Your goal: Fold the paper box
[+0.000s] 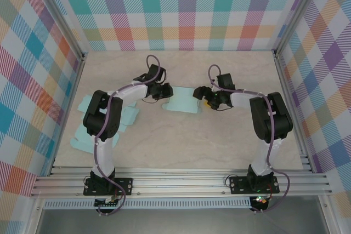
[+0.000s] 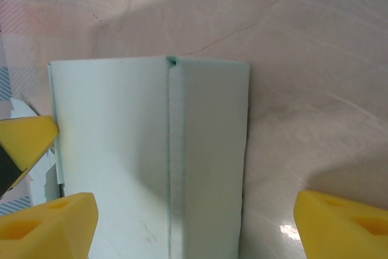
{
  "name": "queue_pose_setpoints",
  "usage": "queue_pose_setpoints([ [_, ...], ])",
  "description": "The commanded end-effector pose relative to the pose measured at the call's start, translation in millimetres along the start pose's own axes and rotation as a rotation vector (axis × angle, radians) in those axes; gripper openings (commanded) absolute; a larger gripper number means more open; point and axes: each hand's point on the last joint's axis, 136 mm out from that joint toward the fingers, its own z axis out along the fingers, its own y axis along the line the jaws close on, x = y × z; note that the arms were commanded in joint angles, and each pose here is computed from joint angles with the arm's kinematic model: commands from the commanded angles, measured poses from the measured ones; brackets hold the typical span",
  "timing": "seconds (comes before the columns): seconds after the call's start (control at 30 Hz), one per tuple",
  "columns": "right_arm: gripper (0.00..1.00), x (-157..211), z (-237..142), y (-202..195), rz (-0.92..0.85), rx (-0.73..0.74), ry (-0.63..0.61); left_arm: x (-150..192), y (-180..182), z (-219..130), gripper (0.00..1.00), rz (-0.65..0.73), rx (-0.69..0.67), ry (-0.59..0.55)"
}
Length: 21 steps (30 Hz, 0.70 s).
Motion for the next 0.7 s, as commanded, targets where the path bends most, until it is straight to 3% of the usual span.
queue_pose_setpoints([
  [0.0, 0.83, 6, 12, -2, 0.016, -0.054, 0.027, 6, 25, 8, 0.16, -0.060, -0.009, 0.045],
  [0.17, 0.80, 6, 17, 9, 0.019, -0.137, 0.040, 4, 31, 10, 0.09, -0.083, 0.009, 0.063],
  [0.5, 0.75, -3, 24, 42, -0.031, -0.323, 0.067, -1, 26, 12, 0.07, -0.068, 0.040, 0.076],
  [0.67, 0.62, -9, 26, 53, -0.046, -0.381, 0.080, -2, 23, 11, 0.07, -0.064, 0.051, 0.076],
])
